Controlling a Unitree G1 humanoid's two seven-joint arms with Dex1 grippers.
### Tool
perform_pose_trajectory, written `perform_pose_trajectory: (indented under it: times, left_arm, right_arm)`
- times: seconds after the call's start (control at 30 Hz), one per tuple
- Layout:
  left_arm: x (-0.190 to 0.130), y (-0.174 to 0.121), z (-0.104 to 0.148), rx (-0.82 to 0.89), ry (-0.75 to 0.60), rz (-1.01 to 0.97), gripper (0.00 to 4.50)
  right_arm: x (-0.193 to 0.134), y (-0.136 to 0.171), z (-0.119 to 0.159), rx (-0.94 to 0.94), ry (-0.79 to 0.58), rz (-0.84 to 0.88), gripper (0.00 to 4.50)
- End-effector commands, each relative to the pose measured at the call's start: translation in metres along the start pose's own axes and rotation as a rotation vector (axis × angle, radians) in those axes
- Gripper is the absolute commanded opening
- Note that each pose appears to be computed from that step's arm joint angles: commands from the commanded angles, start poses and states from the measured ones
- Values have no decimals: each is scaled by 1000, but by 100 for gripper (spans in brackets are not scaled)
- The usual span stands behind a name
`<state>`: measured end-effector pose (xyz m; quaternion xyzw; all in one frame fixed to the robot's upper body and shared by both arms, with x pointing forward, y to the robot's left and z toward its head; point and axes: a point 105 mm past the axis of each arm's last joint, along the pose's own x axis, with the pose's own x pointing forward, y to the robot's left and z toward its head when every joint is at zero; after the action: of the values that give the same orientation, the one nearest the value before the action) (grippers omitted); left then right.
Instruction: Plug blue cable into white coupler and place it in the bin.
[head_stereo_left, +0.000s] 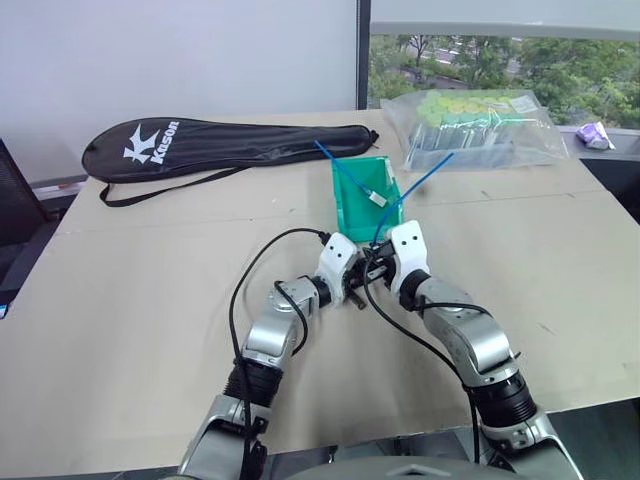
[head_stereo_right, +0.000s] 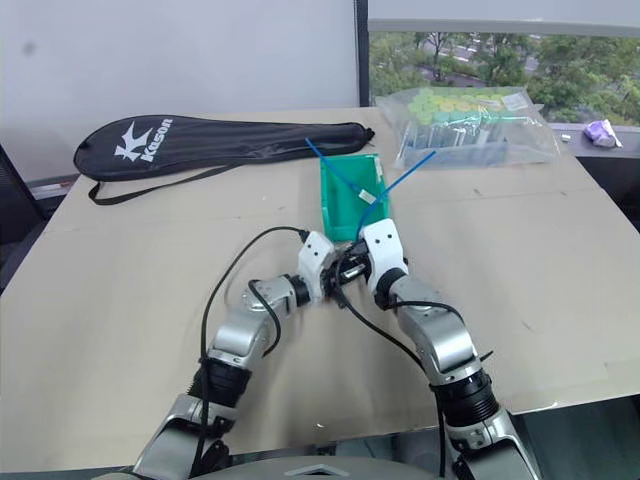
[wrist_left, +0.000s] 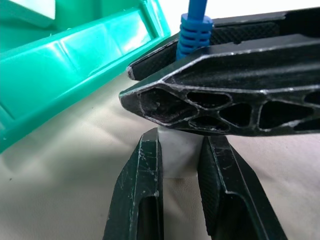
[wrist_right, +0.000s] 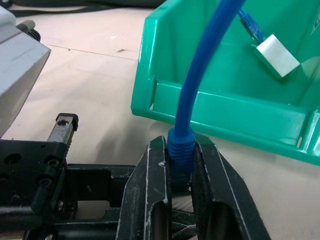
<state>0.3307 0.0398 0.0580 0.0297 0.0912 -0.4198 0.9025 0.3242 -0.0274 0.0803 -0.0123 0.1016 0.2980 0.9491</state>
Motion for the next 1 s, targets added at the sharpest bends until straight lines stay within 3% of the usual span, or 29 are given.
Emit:
perform_pose_trajectory:
  times: [0.03,0.2,0.43,0.7,0.87,1.0]
  left_arm:
    - [6,-18,12,31,-55,-41,34]
    - [6,-19,11,69,-58,-38,34]
    - [7,-9,11,95,-62,-9,34]
    - [7,-9,8,95,-63,-6,34]
    - [3,-7,2,101,-48,-8,34]
    - [2,-6,0,102,-46,-12,34]
  right_arm:
    - [-23,-8,-129,99,461,-20,0]
    - [-43,0,-191,159,692,38,0]
    - [-36,-5,-199,199,708,46,0]
    - [-4,6,-128,86,313,142,0]
    - [0,15,-79,26,191,184,0]
    - [3,20,-59,24,186,190,0]
